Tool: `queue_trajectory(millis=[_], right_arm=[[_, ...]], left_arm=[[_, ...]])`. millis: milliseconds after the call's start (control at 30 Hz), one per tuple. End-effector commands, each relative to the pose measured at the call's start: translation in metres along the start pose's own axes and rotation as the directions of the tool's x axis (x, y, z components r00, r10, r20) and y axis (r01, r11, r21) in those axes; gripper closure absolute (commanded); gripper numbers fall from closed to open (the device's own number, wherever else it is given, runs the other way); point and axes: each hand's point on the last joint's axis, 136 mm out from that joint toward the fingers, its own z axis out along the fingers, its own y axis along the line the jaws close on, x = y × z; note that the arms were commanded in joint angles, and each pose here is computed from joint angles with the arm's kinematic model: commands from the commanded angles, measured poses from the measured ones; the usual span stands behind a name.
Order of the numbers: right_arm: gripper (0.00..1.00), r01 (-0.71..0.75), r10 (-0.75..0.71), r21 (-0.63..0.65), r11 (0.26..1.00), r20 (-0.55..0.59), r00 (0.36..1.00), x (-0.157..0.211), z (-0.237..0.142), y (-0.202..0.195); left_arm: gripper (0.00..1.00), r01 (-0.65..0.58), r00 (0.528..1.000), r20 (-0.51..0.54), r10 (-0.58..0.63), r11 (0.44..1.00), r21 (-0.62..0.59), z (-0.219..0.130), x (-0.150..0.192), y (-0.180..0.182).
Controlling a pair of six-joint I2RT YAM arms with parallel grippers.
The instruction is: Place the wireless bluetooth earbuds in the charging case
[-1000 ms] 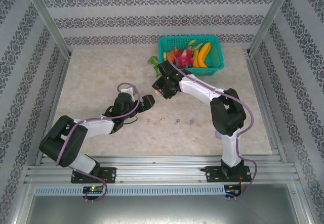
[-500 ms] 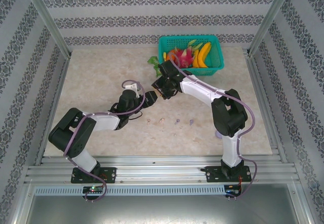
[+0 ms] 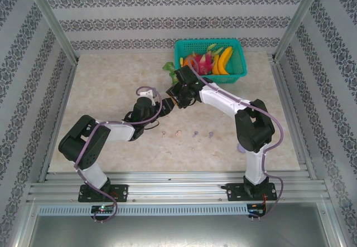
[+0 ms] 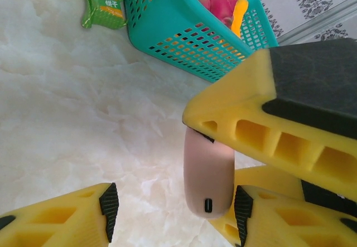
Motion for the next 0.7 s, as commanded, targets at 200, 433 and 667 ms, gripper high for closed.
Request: queue_trajectory(millis=[200, 433, 667], right_arm=[[0.53, -0.003, 0.002, -0.049, 0.999, -0.023, 1.000, 0.0159, -0.0126, 0.0134], [0.53, -0.005, 0.004, -0.049, 0.999, -0.025, 1.000, 0.0174, -0.0117, 0.0132], [0.53, -0.005, 0.004, -0.048, 0.999, -0.023, 1.000, 0.0180, -0.0113, 0.0128]], left_arm=[[0.52, 0.009, 0.999, 0.052, -0.013, 0.998, 0.070, 0.0078, -0.0128, -0.0200], [0.62, 0.008, 0.998, 0.060, -0.012, 0.998, 0.065, 0.0068, -0.0147, -0.0200], [0.76, 0.007, 0.998, 0.064, -0.011, 0.998, 0.056, 0.0069, -0.0157, -0.0186]])
